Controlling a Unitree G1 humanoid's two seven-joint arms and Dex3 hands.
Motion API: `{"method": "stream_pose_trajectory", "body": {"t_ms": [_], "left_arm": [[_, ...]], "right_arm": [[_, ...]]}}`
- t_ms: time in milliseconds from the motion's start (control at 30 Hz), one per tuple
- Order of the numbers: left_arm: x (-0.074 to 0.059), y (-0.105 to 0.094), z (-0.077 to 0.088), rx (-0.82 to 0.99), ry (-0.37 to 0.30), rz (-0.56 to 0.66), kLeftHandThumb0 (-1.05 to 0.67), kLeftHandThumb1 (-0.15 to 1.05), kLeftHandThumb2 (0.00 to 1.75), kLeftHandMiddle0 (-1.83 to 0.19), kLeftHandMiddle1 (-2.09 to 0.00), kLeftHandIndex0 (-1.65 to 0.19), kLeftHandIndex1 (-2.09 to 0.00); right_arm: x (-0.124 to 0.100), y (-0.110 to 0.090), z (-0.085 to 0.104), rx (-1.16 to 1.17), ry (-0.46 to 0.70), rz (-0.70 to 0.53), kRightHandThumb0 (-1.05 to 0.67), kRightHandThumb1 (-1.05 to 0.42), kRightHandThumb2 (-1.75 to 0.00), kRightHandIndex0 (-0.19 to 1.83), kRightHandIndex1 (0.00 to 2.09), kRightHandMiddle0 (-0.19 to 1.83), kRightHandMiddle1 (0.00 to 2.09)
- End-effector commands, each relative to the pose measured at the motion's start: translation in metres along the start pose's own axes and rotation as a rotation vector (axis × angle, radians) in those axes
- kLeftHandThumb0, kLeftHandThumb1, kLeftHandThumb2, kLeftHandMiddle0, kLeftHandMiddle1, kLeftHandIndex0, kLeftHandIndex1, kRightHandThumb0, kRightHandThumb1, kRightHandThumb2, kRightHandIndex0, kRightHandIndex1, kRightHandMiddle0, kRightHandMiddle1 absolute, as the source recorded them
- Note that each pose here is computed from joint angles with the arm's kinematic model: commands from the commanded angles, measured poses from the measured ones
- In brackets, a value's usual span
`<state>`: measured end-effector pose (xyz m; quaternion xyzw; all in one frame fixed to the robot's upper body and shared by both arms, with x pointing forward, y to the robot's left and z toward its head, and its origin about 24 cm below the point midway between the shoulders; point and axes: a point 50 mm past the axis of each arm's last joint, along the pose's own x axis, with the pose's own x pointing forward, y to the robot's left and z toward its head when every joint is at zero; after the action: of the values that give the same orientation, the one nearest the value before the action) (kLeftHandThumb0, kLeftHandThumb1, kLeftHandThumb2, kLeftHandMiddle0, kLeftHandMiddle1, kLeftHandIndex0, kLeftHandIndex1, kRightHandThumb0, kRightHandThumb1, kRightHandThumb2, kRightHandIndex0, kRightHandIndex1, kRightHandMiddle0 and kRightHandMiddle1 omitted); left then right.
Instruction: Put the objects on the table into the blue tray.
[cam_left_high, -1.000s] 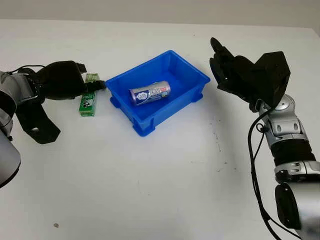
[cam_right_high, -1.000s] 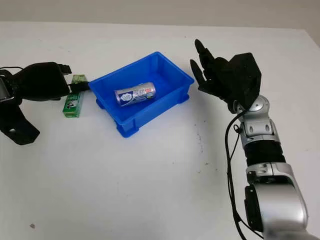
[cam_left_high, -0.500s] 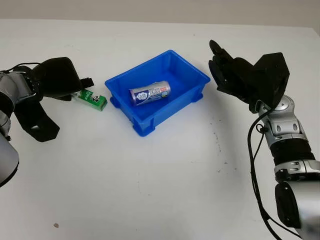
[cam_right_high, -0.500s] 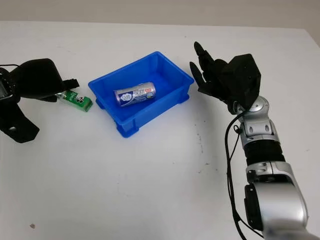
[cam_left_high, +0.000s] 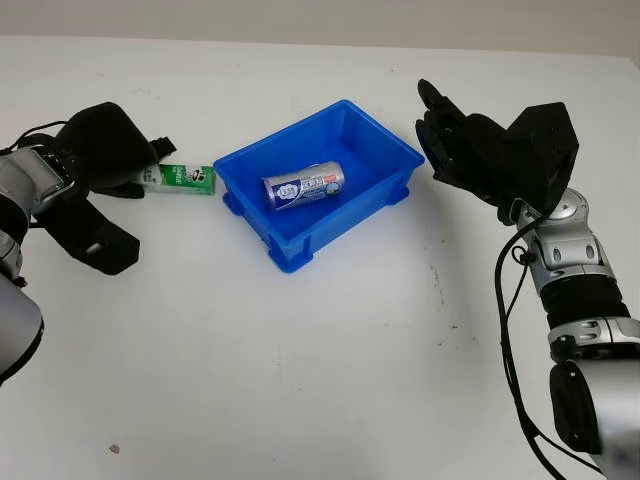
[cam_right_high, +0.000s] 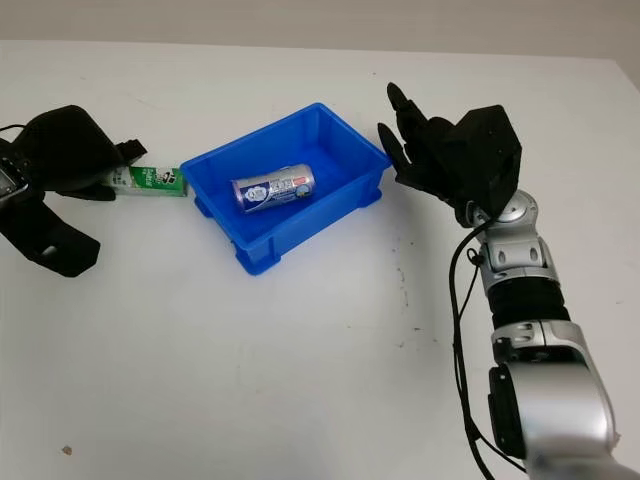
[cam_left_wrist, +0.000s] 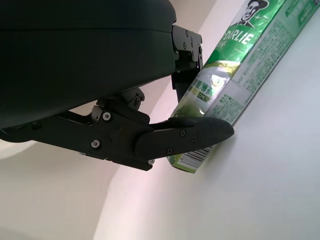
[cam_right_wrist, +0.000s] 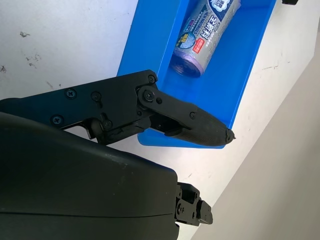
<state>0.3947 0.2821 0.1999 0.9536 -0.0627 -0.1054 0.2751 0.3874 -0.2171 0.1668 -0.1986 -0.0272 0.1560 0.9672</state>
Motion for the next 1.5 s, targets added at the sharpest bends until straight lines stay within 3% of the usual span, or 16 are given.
{"method": "stream_pose_trajectory", "body": {"t_ms": [0, 33, 133, 233, 333, 533, 567, 600, 733, 800, 867, 1233, 1467], "left_arm": [[-0.003, 0.002, -0.008, 0.025, 0.011, 0.037, -0.35, 1.05, 0.45, -0.73, -2.09, -0.26, -2.09], [-0.004, 0.002, -0.009, 0.034, 0.007, 0.053, -0.37, 1.05, 0.46, -0.83, -2.09, -0.37, -2.09], [-0.009, 0.006, -0.013, 0.044, -0.01, 0.173, -0.43, 1.05, 0.49, -1.0, -2.09, -0.47, -2.09], [-0.012, 0.012, -0.017, 0.009, -0.003, 0.278, -0.45, 1.05, 0.5, -0.96, -2.09, -0.52, -2.09], [-0.017, 0.017, -0.028, -0.047, 0.045, 0.349, -0.43, 1.05, 0.47, -0.96, -2.09, -0.54, -2.09], [-0.022, 0.015, -0.044, -0.064, 0.143, 0.312, -0.42, 1.05, 0.43, -1.03, -2.09, -0.47, -2.09], [-0.023, 0.016, -0.046, -0.092, 0.17, 0.335, -0.41, 1.05, 0.36, -1.0, -2.09, -0.28, -2.08], [-0.024, 0.017, -0.049, -0.121, 0.205, 0.362, -0.41, 1.05, 0.32, -0.96, -2.09, -0.22, -2.05], [-0.027, 0.028, -0.061, -0.233, 0.32, 0.474, -0.4, 1.05, 0.32, -0.82, -2.09, -0.41, -2.09], [-0.028, 0.034, -0.069, -0.299, 0.374, 0.513, -0.39, 1.05, 0.33, -0.73, -2.09, -0.42, -2.09], [-0.029, 0.042, -0.076, -0.327, 0.401, 0.549, -0.43, 1.05, 0.48, -0.7, -2.09, -0.41, -2.09], [-0.032, 0.074, -0.089, -0.318, 0.416, 0.71, -0.44, 1.05, 0.45, -0.84, -2.09, -0.46, -2.09], [-0.026, 0.101, -0.081, -0.512, 0.336, 0.863, -0.47, 1.05, 0.54, -1.08, -2.09, -0.69, -2.09]], "right_arm": [[0.0, -0.005, 0.005, -0.007, -0.012, -0.014, -0.55, -1.05, -0.73, -0.19, 0.0, -0.19, 0.0], [0.0, -0.005, 0.005, -0.01, -0.013, -0.014, -0.55, -1.05, -0.72, -0.19, 0.0, -0.19, 0.0], [0.0, -0.006, 0.005, -0.005, -0.014, -0.014, -0.55, -1.05, -0.72, -0.19, 0.0, -0.19, 0.0], [0.0, -0.006, 0.005, -0.003, -0.016, -0.013, -0.54, -1.05, -0.73, -0.19, 0.0, -0.19, 0.0], [0.001, -0.006, 0.006, -0.017, -0.013, -0.009, -0.55, -1.05, -0.73, -0.19, 0.0, -0.19, 0.0], [0.004, -0.004, 0.006, -0.012, -0.007, -0.004, -0.55, -1.05, -0.73, -0.19, 0.0, -0.19, 0.0], [0.004, -0.004, 0.006, -0.016, -0.006, -0.006, -0.55, -1.05, -0.73, -0.19, 0.0, -0.19, 0.0], [0.004, -0.004, 0.006, -0.018, -0.006, -0.007, -0.55, -1.05, -0.73, -0.19, 0.0, -0.19, 0.0], [0.005, -0.003, 0.006, -0.034, -0.001, -0.012, -0.56, -1.05, -0.72, -0.19, 0.0, -0.19, 0.0], [0.005, -0.003, 0.006, -0.033, -0.002, -0.009, -0.55, -1.05, -0.72, -0.19, 0.0, -0.19, 0.0], [0.005, -0.002, 0.006, -0.025, -0.004, -0.006, -0.55, -1.05, -0.72, -0.19, 0.0, -0.19, 0.0], [0.004, -0.001, 0.004, -0.025, -0.004, -0.002, -0.57, -1.05, -0.72, -0.19, 0.0, -0.19, 0.0], [0.004, -0.001, 0.002, -0.023, -0.001, -0.005, -0.57, -1.05, -0.72, -0.19, 0.0, -0.19, 0.0]]}}
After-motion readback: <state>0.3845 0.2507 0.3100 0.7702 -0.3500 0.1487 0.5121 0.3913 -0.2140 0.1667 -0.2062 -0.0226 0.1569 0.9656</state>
